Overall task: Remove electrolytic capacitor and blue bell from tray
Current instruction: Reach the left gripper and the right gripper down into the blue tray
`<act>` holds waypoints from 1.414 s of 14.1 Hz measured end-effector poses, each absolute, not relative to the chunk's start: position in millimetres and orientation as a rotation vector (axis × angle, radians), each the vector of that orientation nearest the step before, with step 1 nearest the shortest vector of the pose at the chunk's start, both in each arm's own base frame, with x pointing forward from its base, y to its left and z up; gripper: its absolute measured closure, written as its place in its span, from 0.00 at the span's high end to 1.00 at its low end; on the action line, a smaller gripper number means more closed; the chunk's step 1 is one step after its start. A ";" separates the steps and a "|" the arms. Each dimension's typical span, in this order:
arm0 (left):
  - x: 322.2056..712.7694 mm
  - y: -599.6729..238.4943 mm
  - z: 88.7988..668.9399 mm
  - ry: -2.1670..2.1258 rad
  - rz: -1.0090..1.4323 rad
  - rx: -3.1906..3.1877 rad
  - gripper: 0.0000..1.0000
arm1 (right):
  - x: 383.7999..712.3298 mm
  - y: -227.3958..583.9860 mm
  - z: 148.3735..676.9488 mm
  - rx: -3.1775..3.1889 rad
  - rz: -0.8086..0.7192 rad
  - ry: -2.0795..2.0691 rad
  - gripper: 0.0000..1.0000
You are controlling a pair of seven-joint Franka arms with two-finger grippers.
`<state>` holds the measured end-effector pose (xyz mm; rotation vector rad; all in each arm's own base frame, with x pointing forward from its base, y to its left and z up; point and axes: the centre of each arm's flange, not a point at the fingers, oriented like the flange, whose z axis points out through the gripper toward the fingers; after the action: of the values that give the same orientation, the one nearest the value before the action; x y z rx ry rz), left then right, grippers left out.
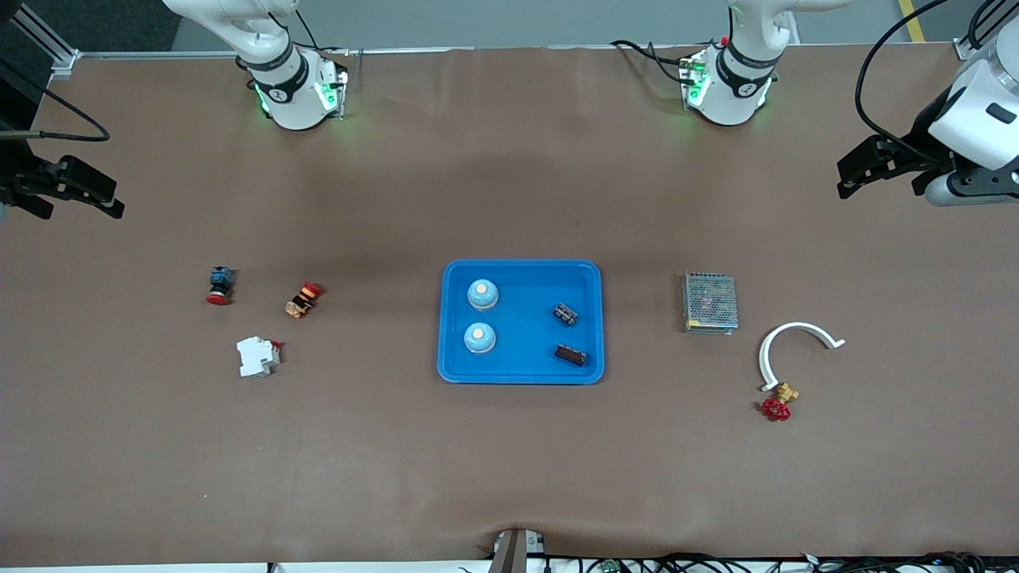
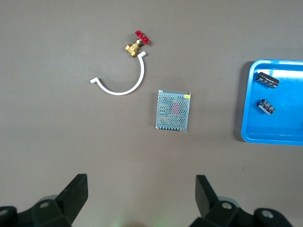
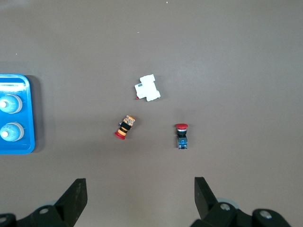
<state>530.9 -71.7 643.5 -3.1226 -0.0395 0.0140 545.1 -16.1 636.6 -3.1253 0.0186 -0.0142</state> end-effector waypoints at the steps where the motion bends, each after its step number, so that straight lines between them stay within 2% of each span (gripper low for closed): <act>1: 530.9 -71.7 643.5 -0.039 0.014 -3.123 1.00 | 545.1 -16.1 636.5 -3.125 -0.014 0.019 1.00; 7: 536.1 -73.2 633.6 -0.035 0.043 -3.122 1.00 | 545.1 -15.7 636.3 -3.125 -0.013 0.017 1.00; 13: 557.8 -113.5 585.0 -0.031 0.143 -3.117 1.00 | 548.1 20.3 628.0 -3.120 0.005 -0.043 1.00; 16: 569.9 -149.0 553.7 -0.110 0.164 -3.121 1.00 | 552.5 80.1 601.8 -3.121 0.083 -0.129 1.00; 20: 584.3 -199.4 502.7 -0.226 0.193 -3.128 1.00 | 572.3 122.9 535.2 -3.123 0.196 -0.214 1.00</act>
<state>584.3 -199.4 502.7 -3.1278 -0.2264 0.1926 572.3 122.9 535.2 -3.1227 -0.2140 0.1964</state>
